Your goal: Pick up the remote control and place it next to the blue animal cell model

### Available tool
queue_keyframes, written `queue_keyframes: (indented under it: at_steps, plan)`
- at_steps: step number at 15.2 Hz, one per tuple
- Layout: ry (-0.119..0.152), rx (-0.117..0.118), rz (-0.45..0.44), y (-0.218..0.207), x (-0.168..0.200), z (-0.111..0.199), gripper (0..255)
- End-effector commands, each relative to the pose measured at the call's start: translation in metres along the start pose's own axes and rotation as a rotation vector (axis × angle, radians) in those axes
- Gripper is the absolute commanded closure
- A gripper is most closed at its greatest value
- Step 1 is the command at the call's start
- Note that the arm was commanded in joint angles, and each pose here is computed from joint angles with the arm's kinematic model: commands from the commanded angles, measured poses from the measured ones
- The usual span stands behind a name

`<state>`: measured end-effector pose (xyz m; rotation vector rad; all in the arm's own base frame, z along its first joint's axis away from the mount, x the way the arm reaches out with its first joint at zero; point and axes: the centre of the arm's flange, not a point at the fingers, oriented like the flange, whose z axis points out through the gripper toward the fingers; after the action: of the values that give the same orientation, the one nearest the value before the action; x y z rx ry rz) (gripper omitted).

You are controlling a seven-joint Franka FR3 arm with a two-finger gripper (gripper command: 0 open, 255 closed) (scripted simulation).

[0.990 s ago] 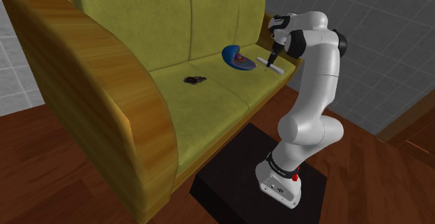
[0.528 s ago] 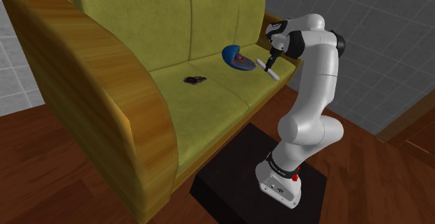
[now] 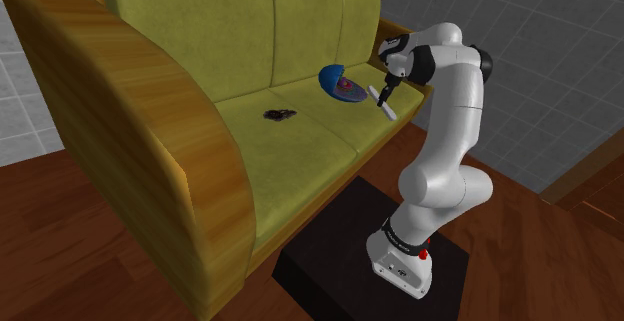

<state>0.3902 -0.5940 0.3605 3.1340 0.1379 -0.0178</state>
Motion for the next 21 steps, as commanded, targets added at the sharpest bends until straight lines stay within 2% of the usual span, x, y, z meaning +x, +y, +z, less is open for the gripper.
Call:
queue_keyframes:
  at_steps: [1, 4, 5, 10, 14, 21]
  plan:
    - [-0.005, 0.009, -0.002, -0.002, 0.001, 0.006, 255]
    - [-0.005, 0.009, -0.002, -0.002, 0.001, 0.006, 255]
    - [-0.005, 0.009, -0.002, -0.001, 0.001, 0.006, 0]
    - [-0.005, 0.009, -0.002, -0.002, 0.001, 0.006, 0]
    - [-0.005, 0.009, -0.002, -0.001, 0.001, -0.044, 0]
    - [-0.005, 0.009, -0.002, -0.001, 0.001, -0.044, 0]
